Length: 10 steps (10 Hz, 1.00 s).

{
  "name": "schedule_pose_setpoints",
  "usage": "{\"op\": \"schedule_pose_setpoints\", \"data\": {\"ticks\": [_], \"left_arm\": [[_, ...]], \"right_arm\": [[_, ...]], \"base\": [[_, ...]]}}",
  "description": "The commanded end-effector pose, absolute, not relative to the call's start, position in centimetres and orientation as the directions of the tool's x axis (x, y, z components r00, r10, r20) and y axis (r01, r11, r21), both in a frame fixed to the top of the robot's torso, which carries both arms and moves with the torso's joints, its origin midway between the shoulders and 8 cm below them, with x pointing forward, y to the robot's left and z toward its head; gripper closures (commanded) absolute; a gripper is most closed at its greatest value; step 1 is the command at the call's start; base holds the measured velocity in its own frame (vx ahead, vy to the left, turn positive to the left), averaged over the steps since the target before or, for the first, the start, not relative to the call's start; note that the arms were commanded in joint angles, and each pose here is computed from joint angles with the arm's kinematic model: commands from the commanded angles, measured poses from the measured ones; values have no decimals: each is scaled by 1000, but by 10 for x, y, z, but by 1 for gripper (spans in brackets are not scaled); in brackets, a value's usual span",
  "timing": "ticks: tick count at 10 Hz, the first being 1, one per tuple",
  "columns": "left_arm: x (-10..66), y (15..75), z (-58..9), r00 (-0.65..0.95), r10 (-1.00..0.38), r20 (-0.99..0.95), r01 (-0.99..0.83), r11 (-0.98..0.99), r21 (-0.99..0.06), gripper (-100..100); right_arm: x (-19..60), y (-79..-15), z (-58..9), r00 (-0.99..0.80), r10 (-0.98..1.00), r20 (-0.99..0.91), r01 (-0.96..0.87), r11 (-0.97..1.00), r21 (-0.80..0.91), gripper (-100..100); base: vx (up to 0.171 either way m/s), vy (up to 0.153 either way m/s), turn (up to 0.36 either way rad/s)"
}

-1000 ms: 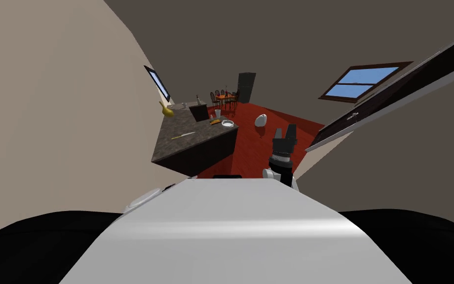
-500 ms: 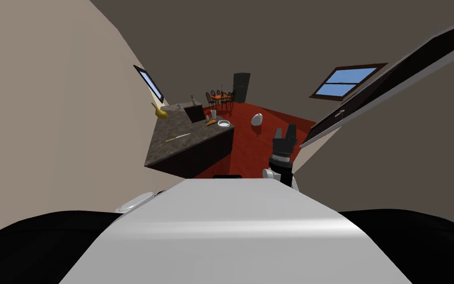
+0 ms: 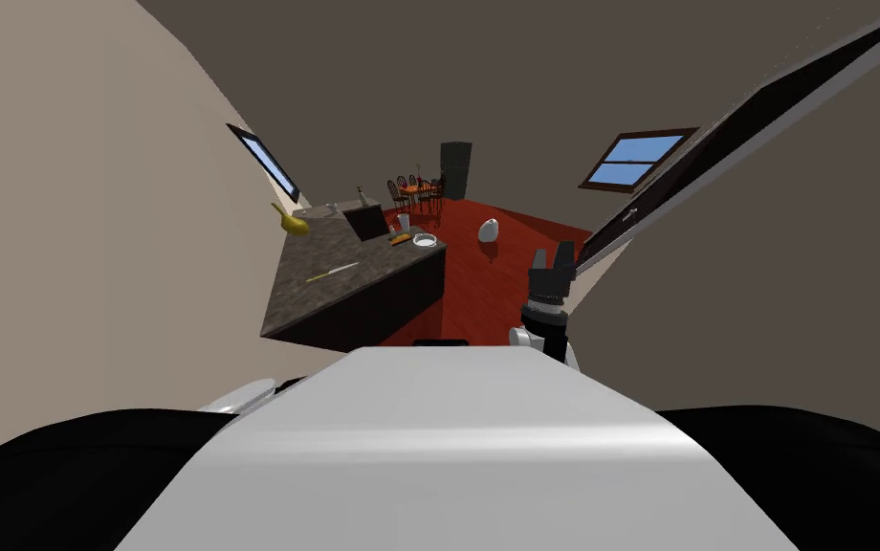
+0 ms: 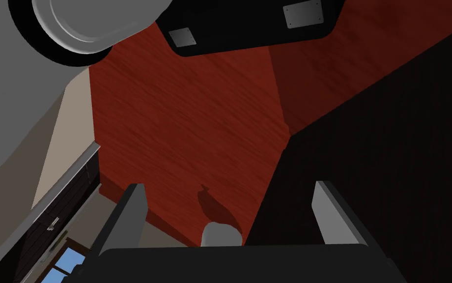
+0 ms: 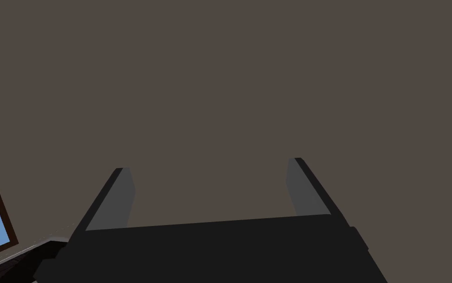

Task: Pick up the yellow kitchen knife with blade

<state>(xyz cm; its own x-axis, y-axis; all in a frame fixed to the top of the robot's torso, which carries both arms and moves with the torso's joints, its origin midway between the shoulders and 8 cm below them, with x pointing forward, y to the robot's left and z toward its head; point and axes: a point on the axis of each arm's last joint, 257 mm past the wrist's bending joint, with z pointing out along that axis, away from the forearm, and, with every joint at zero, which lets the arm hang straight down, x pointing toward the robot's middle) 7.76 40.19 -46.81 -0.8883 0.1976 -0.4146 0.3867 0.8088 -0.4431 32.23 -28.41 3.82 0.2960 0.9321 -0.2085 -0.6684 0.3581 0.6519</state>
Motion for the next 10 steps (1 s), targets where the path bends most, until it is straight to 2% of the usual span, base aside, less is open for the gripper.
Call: {"op": "schedule_pose_setpoints", "data": {"ticks": [1,3,5,8,10], "left_arm": [[53,423,-472,-903,236,-359,382,823,-421,-100],[22,459,-469,-913,307,-269,395,831,-392,-100],[20,464,-470,-917,304,-260,387,838,-386,-100],[-38,536,-451,-917,393,-72,393,857,-333,-100],[-41,544,-449,-915,400,-57,395,860,-322,-100]], "right_arm": [[322,-284,38,296,932,-209,-668,358,652,0],[322,-284,38,296,932,-209,-668,358,652,0],[322,-284,38,296,932,-209,-668,358,652,0],[322,-284,38,296,932,-209,-668,358,652,0],[322,-284,38,296,932,-209,-668,358,652,0]], "base": [[15,-21,-176],[28,-24,-209],[10,-7,33],[36,-21,-267],[36,-6,-42]]}}
